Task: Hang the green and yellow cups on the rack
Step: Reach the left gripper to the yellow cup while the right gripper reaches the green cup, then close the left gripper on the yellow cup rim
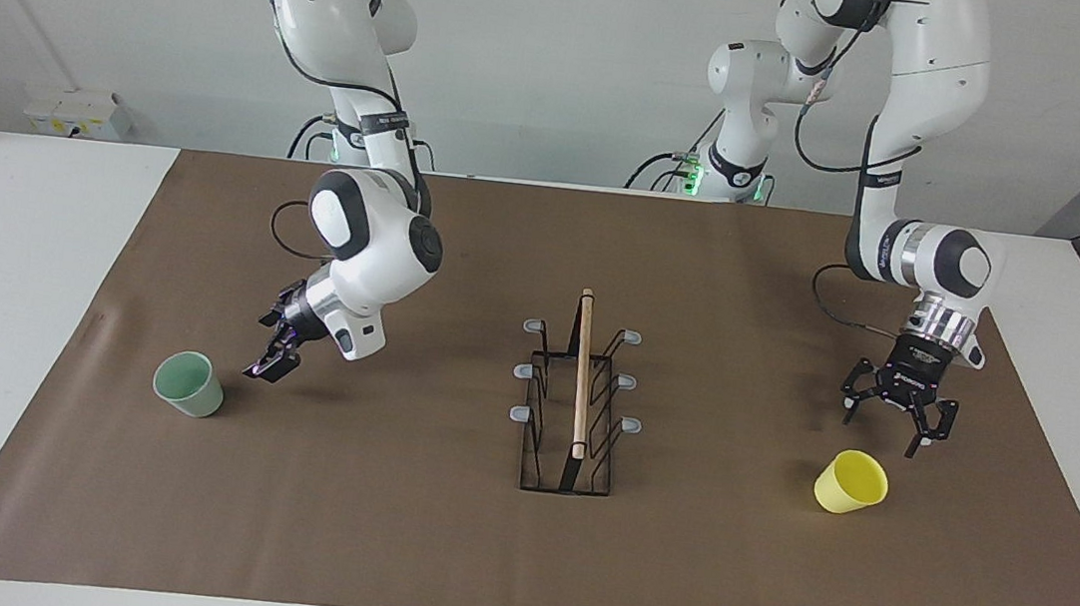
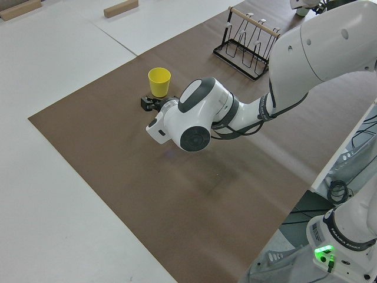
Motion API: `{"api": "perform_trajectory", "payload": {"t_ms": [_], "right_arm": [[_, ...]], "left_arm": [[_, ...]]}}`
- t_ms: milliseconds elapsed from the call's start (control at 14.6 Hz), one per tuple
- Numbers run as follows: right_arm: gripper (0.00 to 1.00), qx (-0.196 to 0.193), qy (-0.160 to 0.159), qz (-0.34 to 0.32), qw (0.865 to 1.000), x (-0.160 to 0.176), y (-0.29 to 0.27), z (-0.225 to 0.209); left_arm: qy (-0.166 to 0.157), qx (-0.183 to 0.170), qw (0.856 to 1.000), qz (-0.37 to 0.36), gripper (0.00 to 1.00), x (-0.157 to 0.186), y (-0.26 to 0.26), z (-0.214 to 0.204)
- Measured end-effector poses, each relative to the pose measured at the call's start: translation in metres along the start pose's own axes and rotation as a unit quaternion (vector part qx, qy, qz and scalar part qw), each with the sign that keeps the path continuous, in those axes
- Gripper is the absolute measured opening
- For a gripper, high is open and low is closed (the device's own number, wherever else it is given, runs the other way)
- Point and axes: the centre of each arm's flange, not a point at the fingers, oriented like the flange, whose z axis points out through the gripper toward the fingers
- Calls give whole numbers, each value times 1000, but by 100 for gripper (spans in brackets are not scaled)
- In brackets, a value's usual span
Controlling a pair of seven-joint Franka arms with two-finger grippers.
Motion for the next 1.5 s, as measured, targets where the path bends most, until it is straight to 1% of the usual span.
{"api": "perform_trajectory", "payload": {"t_ms": [137, 342, 479, 615, 821, 1026, 1162, 1368, 1504], "right_arm": [[100, -17, -3, -9, 1000, 2, 2, 2], [100, -48, 0, -21, 999, 4, 6, 1], [100, -67, -10, -37, 997, 4, 7, 11], [100, -68, -11, -42, 997, 4, 6, 23], [100, -66, -10, -41, 997, 2, 5, 27], [100, -65, 0, -34, 997, -5, 6, 39], [100, -70, 11, -33, 997, -7, 7, 44], [100, -77, 18, -36, 996, -4, 7, 44], [100, -89, 17, -44, 995, -5, 7, 50]], "left_arm": [[-16, 1, 1000, 2, 100, 5, -2, 7], [-29, -7, 1000, -6, 100, 11, -2, 13], [-37, -16, 999, -13, 100, 9, -1, 15], [-43, -19, 999, -12, 100, 8, -2, 21], [-50, -33, 998, -24, 100, 12, -5, 29], [-55, -47, 997, -40, 100, 10, -11, 39], [-52, -51, 996, -42, 100, 6, -14, 45], [-48, -60, 996, -54, 100, 5, -19, 51], [-47, -64, 995, -53, 100, 5, -15, 55]]}}
